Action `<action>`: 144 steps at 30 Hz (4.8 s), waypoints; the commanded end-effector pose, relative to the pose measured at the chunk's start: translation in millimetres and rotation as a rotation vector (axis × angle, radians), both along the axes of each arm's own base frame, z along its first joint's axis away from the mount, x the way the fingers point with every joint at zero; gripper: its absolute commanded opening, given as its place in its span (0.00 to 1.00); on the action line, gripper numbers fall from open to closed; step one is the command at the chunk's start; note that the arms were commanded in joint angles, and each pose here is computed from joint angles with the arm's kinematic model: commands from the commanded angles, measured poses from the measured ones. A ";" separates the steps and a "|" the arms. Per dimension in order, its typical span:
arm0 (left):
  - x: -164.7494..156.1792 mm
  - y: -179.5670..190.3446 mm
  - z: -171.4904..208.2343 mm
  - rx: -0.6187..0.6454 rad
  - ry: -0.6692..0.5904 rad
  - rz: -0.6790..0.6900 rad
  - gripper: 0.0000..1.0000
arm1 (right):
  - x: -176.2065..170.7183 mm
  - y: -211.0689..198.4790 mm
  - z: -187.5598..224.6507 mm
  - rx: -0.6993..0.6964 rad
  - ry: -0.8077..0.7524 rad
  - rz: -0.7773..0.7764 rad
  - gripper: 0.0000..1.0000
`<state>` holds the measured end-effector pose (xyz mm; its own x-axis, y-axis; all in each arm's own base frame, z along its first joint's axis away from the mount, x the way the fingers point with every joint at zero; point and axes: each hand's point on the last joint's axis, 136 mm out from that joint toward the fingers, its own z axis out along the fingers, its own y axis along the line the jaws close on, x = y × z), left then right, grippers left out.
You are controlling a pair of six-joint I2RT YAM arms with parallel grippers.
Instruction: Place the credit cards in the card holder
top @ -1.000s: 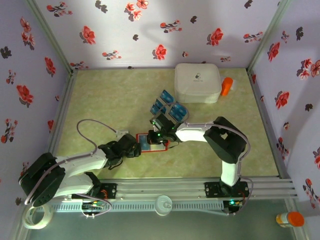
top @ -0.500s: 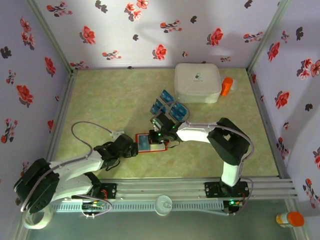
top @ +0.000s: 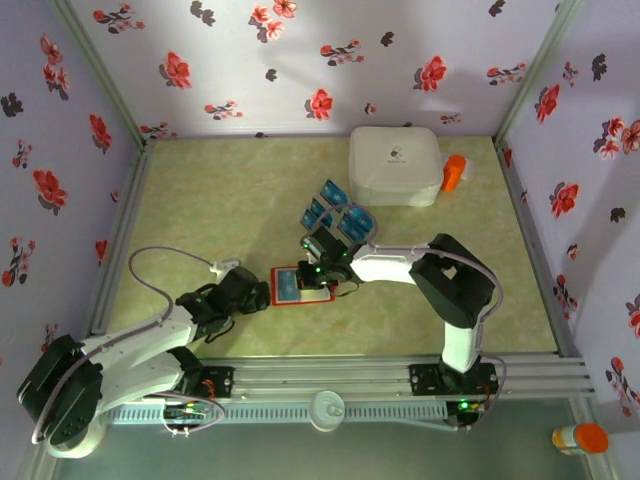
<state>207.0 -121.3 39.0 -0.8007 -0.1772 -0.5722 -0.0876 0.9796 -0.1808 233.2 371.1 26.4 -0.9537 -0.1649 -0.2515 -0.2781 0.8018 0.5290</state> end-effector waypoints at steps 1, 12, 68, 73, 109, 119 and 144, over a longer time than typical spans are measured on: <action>-3.1 10.1 -7.0 0.031 0.015 0.026 1.00 | 2.4 13.8 2.6 0.039 0.005 0.006 0.03; 6.5 -4.3 0.4 0.021 0.006 -0.019 1.00 | -0.1 13.5 32.5 0.085 -0.040 -0.005 0.04; 17.3 -93.1 17.8 -0.069 -0.032 -0.128 1.00 | 15.2 -37.6 -5.3 -0.185 -0.052 0.084 0.11; 14.7 -91.5 13.5 -0.056 -0.017 -0.137 1.00 | 9.5 -33.8 -9.9 -0.166 -0.046 0.069 0.10; -5.0 -95.7 -8.9 -0.095 -0.006 -0.255 1.00 | 9.7 -23.9 1.1 -0.011 0.006 -0.006 0.11; -8.5 -86.4 -17.5 -0.076 0.011 -0.228 0.98 | 20.5 -31.1 25.0 0.044 -0.022 -0.047 0.30; -6.7 -83.6 -1.1 -0.100 -0.030 -0.218 1.00 | 26.9 -2.5 37.9 0.236 0.057 -0.093 0.53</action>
